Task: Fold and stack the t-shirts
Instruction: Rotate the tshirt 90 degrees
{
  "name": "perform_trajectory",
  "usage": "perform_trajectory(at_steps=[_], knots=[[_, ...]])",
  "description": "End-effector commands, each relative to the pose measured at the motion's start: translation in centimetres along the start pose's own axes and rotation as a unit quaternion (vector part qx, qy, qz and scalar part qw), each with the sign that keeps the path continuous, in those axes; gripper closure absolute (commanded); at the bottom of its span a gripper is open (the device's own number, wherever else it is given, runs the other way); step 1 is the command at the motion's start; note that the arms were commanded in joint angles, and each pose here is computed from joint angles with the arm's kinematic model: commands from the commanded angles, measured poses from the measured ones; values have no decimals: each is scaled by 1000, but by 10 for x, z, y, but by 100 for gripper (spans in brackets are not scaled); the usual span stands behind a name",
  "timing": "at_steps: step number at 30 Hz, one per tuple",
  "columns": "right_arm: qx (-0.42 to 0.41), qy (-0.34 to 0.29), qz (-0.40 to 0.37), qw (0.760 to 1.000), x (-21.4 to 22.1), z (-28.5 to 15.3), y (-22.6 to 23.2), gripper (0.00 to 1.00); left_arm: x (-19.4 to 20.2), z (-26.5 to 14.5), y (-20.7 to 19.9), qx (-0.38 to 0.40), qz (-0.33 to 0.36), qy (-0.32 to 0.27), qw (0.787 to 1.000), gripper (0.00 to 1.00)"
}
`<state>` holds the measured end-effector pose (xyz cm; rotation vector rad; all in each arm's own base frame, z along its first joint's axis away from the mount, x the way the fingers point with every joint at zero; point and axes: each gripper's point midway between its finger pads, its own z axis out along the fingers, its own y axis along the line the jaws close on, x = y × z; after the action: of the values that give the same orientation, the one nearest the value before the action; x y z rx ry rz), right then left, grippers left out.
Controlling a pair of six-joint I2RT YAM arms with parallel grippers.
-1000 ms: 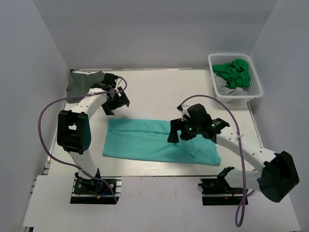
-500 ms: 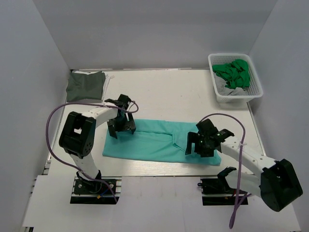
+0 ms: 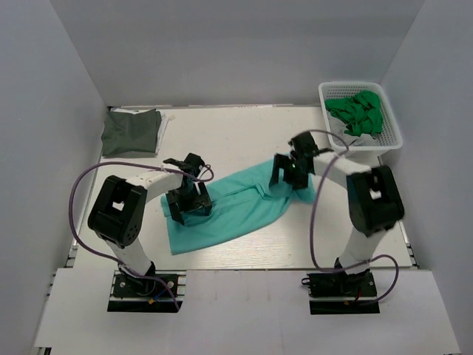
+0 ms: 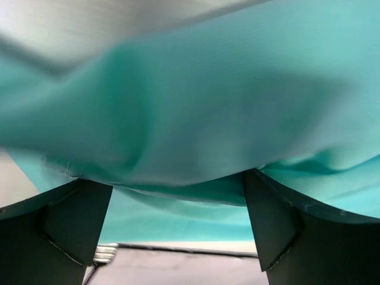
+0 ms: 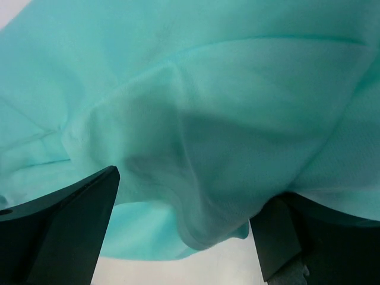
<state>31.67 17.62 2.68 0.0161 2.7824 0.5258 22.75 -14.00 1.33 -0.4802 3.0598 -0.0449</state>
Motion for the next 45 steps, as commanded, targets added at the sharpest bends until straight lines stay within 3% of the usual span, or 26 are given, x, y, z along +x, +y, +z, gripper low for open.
perform_trajectory(at_steps=[1,2,3,4,6,9,14,23,25,32,36,39,45], knots=[[-34,-46,-113,992,-83,42,13,10,-15,-13,-43,60,-9,-14,998,0],[-40,-54,-125,990,-96,47,17,10,-22,-12,-47,58,-9,-20,998,0],[-44,-20,-154,987,-89,77,7,10,-32,-6,-54,50,-10,-23,998,0],[-67,-73,-185,978,-139,64,34,10,-37,-3,-58,49,-10,-22,998,0],[-84,-62,-215,971,-156,75,45,10,-42,4,-61,29,-15,-10,999,0],[-140,-65,-251,956,-178,91,74,10,-26,21,-67,19,-3,30,999,0],[-180,-100,-227,952,-201,109,89,10,16,23,-71,42,-9,83,996,0],[-217,-119,-207,946,-211,111,120,10,84,-8,-133,143,36,161,976,0],[-215,-123,-206,947,-213,110,118,10,95,-13,-131,123,40,169,977,0],[-158,-152,-203,954,-231,74,114,10,95,-69,-113,67,82,112,988,0],[-117,-187,-239,946,-231,16,131,10,84,-105,-89,39,114,56,991,0],[-95,-196,-253,943,-214,-16,155,10,81,-135,-72,50,124,6,991,0],[-23,-117,-196,973,-113,-1,147,10,63,-155,-30,80,37,-108,990,0]])
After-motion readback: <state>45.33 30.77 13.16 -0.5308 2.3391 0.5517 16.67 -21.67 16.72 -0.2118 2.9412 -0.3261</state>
